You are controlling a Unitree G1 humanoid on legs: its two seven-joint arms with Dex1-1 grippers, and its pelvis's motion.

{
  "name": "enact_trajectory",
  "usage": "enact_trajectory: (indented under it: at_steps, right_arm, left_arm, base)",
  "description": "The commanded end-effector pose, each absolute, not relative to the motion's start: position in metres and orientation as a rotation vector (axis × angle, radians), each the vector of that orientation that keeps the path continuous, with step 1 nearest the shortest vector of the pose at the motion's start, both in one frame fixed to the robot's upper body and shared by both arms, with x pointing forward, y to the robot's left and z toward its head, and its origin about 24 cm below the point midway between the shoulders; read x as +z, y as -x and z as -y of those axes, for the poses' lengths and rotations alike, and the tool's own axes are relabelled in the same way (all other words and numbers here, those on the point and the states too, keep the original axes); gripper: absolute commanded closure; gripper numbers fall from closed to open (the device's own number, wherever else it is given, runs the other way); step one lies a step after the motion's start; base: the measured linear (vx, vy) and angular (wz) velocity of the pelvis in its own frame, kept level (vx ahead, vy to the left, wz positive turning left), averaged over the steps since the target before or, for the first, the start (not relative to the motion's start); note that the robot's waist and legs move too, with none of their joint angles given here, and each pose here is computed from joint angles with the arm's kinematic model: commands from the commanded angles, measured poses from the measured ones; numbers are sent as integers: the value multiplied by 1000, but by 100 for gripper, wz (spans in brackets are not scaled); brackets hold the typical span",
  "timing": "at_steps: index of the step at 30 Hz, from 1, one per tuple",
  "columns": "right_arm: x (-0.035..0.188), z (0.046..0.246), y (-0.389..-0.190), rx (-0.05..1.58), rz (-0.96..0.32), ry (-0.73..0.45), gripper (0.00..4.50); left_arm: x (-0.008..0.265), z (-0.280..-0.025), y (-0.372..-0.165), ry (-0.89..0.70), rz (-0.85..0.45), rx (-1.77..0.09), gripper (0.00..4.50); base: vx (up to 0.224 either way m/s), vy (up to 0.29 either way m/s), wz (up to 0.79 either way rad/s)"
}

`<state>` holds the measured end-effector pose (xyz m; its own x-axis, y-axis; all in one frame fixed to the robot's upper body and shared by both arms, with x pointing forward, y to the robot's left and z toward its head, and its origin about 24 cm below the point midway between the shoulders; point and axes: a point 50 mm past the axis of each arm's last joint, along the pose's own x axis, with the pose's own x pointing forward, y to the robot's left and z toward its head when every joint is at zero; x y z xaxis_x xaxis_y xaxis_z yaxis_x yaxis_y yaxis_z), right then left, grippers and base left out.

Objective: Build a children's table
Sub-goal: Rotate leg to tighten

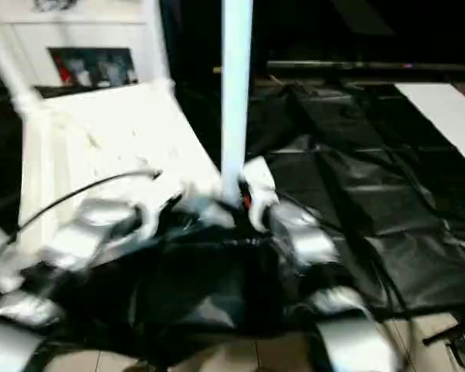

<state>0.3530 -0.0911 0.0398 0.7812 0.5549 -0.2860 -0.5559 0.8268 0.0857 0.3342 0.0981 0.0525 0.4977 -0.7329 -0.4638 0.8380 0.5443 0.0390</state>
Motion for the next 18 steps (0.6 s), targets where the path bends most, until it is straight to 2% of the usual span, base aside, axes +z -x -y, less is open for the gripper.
enact_trajectory:
  at_steps: [1,4,5,8,9,10,11,17,18]
  right_arm:
    - [31,52,-342,695,-354,-12,184]
    - [32,41,-339,720,-327,-3,184]
    - [33,39,-339,734,-317,-1,128]
    - [35,40,-338,781,-314,-59,114]
    - [36,41,-338,795,-309,-55,93]
    - [36,42,-338,801,-305,-49,93]
    - [37,46,-338,829,-298,-30,68]
    - [41,61,-336,950,-265,37,63]
    - [44,74,-332,1041,-244,87,63]
  left_arm:
    - [78,-78,-345,-241,-285,-928,450]
    - [79,-70,-343,-240,-270,-950,450]
    - [79,-69,-343,-238,-268,-956,450]
    - [78,-71,-339,-238,-262,-1013,450]
    - [77,-72,-337,-240,-263,-1034,450]
    - [76,-73,-335,-241,-264,-1047,450]
    - [75,-77,-333,-242,-271,-1070,450]
    - [72,-89,-323,-256,-287,-1176,450]
    - [72,-98,-316,-264,-303,-1249,450]
  base:
    - [0,0,0]
    - [0,0,0]
    - [0,0,0]
    - [0,0,0]
    - [0,0,0]
    - [0,0,0]
    - [0,0,0]
    - [0,0,0]
    - [0,0,0]
